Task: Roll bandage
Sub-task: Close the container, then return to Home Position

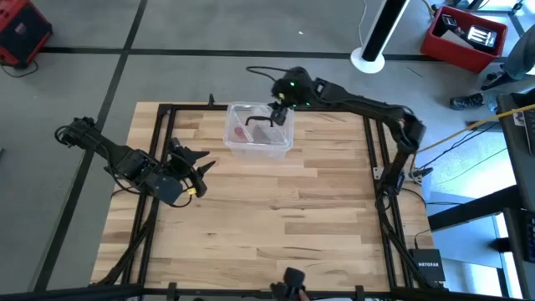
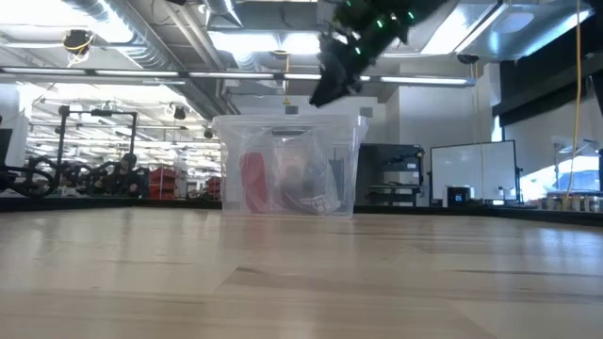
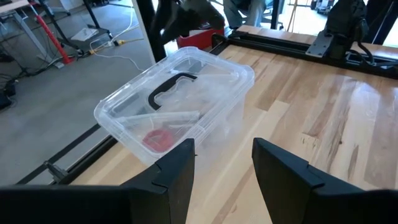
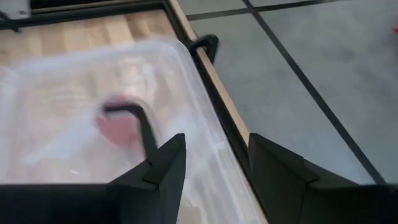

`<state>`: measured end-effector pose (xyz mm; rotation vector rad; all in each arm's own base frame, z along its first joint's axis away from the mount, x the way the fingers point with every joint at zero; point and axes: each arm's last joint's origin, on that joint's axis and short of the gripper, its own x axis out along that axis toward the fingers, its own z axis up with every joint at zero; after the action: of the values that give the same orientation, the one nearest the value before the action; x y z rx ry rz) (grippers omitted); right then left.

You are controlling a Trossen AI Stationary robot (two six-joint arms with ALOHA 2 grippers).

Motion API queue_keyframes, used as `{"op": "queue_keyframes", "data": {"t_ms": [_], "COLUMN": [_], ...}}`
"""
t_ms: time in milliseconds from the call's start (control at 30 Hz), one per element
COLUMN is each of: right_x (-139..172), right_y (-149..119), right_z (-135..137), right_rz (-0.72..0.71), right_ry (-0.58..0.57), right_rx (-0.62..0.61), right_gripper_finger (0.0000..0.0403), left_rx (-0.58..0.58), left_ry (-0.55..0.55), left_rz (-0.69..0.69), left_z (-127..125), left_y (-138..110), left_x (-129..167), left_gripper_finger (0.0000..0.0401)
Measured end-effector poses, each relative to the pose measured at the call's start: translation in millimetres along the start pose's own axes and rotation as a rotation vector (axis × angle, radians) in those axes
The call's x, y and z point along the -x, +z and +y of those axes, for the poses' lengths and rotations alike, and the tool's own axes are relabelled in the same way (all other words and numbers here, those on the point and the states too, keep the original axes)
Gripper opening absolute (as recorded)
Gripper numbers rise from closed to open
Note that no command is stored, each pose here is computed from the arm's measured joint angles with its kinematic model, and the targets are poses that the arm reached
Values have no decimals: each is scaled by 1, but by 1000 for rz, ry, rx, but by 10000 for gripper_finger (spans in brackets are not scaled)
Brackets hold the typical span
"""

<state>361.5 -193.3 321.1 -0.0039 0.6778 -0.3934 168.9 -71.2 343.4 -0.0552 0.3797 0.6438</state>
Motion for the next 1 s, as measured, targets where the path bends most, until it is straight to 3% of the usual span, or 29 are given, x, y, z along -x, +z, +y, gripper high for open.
{"op": "queue_keyframes", "data": {"t_ms": [267, 467, 767, 867, 1000], "right_x": [-33, -42, -35, -16, 31], "right_y": [-71, -92, -88, -77, -49], "right_z": [-4, -1, 3, 10, 21], "right_rz": [-76, -118, -124, -125, -204], "right_ry": [-55, -130, -101, -79, -53], "right_rx": [-67, -72, -89, -79, -54], "right_gripper_finger": [177, 177, 177, 177, 177], "left_rx": [0, 3, 3, -8, -20], "left_ry": [1, 0, 0, -1, -8], "left_rz": [0, -1, -1, -2, -12], "left_z": [0, 0, 0, 0, -2], "left_y": [0, 0, 0, 0, 2], "left_x": [0, 0, 0, 0, 0], "left_gripper_finger": [155, 155, 155, 155, 155]}}
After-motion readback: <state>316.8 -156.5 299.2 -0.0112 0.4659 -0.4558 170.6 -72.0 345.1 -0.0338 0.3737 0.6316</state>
